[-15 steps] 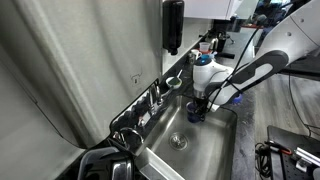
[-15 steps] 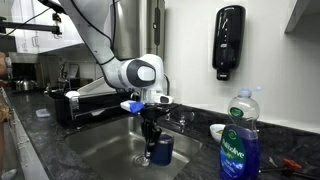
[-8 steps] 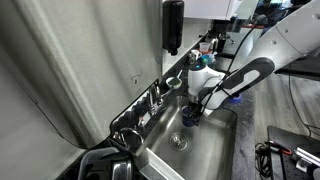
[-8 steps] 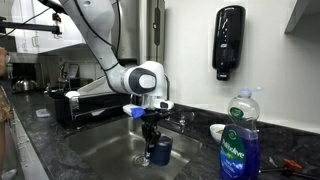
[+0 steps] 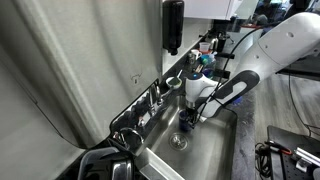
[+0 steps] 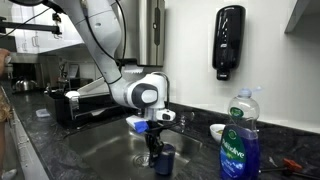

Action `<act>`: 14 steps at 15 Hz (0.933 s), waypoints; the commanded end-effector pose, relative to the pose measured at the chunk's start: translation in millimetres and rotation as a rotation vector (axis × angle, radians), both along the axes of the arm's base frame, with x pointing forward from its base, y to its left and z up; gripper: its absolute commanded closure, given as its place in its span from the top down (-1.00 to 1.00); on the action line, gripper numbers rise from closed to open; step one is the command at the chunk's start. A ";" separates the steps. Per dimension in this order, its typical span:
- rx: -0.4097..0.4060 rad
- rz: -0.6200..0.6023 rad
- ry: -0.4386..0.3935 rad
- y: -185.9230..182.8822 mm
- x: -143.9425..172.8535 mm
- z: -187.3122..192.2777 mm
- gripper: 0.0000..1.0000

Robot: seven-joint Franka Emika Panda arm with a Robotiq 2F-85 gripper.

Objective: Put the blue cup under the tap in the sink and fill it with water

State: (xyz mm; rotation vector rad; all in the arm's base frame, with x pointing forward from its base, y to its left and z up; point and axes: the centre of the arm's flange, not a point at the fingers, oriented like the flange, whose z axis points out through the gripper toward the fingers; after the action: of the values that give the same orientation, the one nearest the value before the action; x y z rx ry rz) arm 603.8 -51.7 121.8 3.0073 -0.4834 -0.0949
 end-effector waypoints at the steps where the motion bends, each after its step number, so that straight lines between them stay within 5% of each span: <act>1: -0.001 -0.013 -0.027 -7.9 15.7 -18.7 -0.92; 4: -0.003 -0.017 -0.051 -10.7 21.1 -17.5 -0.92; 5: -0.008 -0.007 -0.050 -11.1 21.2 -16.2 -0.17; 7: -0.011 0.007 -0.054 -12.0 19.4 -9.4 -0.02; 14: -0.007 0.068 -0.066 -19.3 3.5 71.7 0.96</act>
State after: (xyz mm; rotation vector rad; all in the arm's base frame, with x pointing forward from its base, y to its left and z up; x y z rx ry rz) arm 627.2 -64.5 145.7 3.0151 -0.4385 0.0195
